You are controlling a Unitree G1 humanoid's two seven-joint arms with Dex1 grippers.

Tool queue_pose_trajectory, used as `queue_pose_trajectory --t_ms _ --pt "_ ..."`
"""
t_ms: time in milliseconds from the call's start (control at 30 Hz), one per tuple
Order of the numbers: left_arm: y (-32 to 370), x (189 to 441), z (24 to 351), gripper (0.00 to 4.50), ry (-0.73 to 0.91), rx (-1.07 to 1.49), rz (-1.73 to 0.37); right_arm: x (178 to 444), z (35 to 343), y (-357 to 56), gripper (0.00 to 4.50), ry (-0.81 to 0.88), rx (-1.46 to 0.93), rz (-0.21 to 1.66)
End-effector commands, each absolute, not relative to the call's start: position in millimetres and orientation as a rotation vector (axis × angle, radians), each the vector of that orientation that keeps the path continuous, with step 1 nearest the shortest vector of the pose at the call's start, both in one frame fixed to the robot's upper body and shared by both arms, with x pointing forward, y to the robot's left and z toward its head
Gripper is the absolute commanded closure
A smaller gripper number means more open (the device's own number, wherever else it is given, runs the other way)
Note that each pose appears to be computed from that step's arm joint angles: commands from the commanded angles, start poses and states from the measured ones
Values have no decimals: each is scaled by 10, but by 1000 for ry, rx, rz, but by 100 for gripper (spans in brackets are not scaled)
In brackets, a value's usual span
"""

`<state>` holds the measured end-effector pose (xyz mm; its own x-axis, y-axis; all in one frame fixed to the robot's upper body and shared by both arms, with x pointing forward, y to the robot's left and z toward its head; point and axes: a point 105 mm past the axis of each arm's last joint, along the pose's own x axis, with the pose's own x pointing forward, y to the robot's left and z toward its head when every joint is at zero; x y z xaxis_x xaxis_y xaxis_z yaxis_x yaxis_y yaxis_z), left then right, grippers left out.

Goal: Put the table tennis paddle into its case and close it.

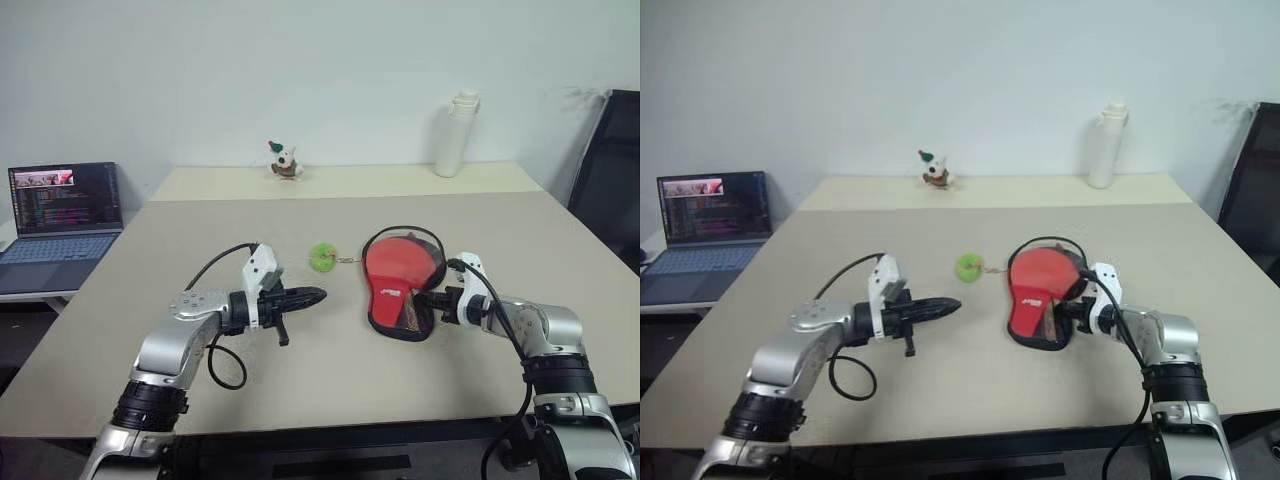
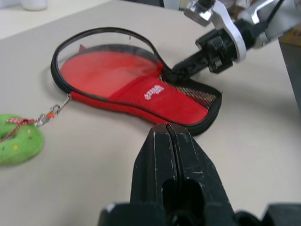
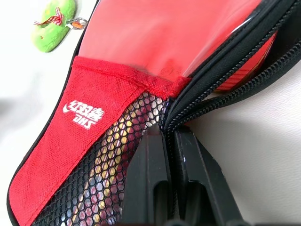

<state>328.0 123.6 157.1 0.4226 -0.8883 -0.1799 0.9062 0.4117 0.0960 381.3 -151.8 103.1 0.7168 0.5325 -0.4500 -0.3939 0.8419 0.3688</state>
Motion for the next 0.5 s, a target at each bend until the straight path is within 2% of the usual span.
queue_pose_trajectory --t_ms 33,267,500 --pt "1202 3108 1658 450 86 200 -1201 3587 1081 -1138 443 615 241 730" --pt "1254 2922 1526 450 157 216 -1252 3271 1134 -938 443 650 198 885" --pt "1245 2891 1491 450 166 222 -1259 3125 1147 -1004 443 666 200 886"
